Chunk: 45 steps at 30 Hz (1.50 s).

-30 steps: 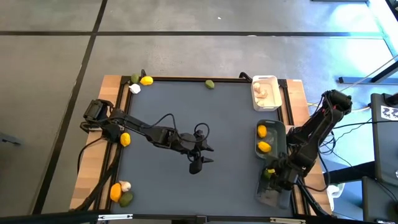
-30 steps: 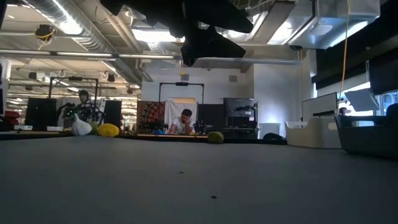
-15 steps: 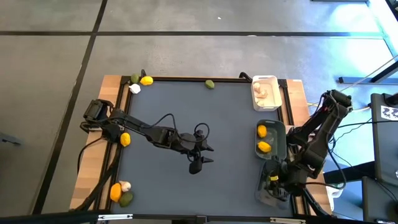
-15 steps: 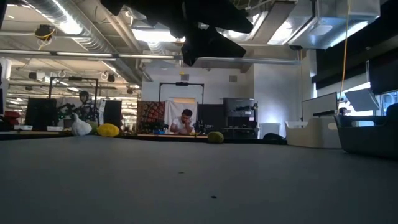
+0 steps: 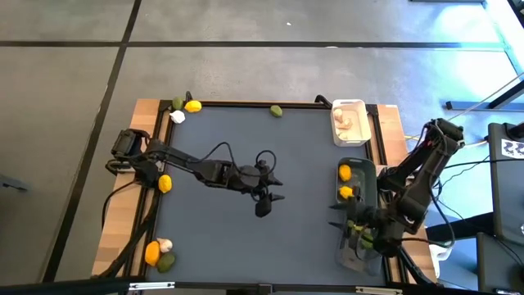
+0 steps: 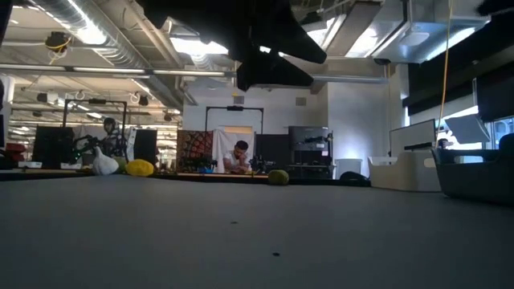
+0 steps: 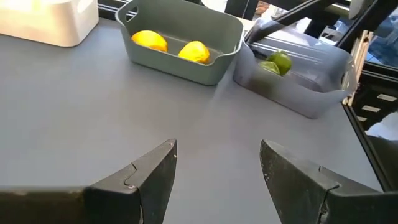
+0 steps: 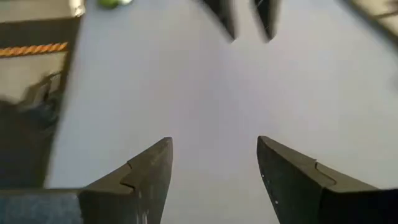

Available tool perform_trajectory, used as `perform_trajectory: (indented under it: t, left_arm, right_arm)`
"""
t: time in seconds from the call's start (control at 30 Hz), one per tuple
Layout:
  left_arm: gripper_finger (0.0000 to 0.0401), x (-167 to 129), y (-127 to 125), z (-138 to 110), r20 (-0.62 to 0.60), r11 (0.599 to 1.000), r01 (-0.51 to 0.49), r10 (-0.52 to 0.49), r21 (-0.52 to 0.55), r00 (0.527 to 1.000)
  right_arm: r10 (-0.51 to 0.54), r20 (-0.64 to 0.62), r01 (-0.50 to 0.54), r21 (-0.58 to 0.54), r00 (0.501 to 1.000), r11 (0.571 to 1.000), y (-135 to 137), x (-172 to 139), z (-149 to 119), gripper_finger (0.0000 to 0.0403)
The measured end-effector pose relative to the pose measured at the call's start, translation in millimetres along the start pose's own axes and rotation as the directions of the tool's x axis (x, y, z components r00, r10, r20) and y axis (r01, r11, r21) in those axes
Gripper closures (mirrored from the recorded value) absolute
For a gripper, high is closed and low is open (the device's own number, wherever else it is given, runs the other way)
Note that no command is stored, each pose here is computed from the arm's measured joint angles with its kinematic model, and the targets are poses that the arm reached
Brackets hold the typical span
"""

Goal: Sort produce into baskets
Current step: Put the green lime into the black bin

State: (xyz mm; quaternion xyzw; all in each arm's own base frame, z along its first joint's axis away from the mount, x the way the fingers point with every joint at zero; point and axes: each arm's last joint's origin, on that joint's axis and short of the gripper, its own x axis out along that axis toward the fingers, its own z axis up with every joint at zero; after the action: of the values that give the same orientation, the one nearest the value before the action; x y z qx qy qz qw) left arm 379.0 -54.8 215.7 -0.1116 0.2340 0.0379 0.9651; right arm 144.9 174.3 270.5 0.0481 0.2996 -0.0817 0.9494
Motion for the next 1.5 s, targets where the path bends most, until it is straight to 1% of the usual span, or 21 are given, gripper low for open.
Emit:
perform_trajectory:
  t: [0.1,0.17,0.27,0.47,0.57,0.7,0.77,0.9,1.0,1.13,1.3,1.5]
  left_arm:
    - [0.0174,0,3,1,0.003,1.000,-0.016,0.016,-0.022,1.000]
    - [0.0174,1,6,1,0.002,0.998,-0.034,0.034,-0.047,0.999]
    - [0.0174,1,9,2,0.004,0.998,-0.044,0.044,-0.046,0.999]
    - [0.0174,-2,11,5,0.010,0.999,-0.046,0.046,0.018,0.999]
    - [0.0174,-10,10,10,0.014,0.997,-0.046,0.045,0.060,0.999]
    - [0.0174,-19,15,15,-0.009,0.992,-0.063,0.064,0.114,0.998]
    - [0.0174,-24,20,18,-0.021,0.988,-0.076,0.080,0.135,0.997]
    - [0.0174,-30,33,23,-0.042,0.977,-0.114,0.123,0.179,0.992]
    - [0.0174,-31,47,23,-0.064,0.969,-0.153,0.168,0.195,0.984]
    - [0.0174,-30,65,20,-0.072,0.960,-0.192,0.210,0.202,0.975]
    - [0.0174,-29,85,12,-0.074,0.951,-0.236,0.254,0.198,0.964]
    - [0.0174,-29,103,0,-0.056,0.941,-0.270,0.287,0.203,0.956]
  right_arm:
    - [-0.080,0.045,0.081,-0.020,0.996,0.997,-7,9,8,0.0171]
    - [-0.128,0.046,0.130,-0.044,0.991,0.991,-14,17,13,0.0171]
    - [-0.196,0.036,0.198,-0.076,0.980,0.977,-25,29,21,0.0171]
    - [-0.335,-0.003,0.333,-0.102,0.942,0.937,-57,54,40,0.0171]
    - [-0.390,-0.039,0.385,-0.105,0.920,0.917,-76,67,50,0.0171]
    - [-0.452,-0.084,0.441,-0.117,0.888,0.890,-103,83,60,0.0171]
    - [-0.465,-0.108,0.451,-0.129,0.879,0.883,-116,91,65,0.0171]
    - [-0.461,-0.130,0.444,-0.142,0.878,0.885,-144,109,76,0.0171]
    - [-0.447,-0.133,0.427,-0.157,0.885,0.891,-165,123,84,0.0171]
    - [-0.415,-0.124,0.398,-0.138,0.901,0.907,-196,141,91,0.0171]
    - [-0.388,-0.123,0.379,-0.089,0.914,0.921,-232,164,91,0.0171]
    - [-0.384,-0.130,0.383,-0.030,0.914,0.923,-272,191,82,0.0171]
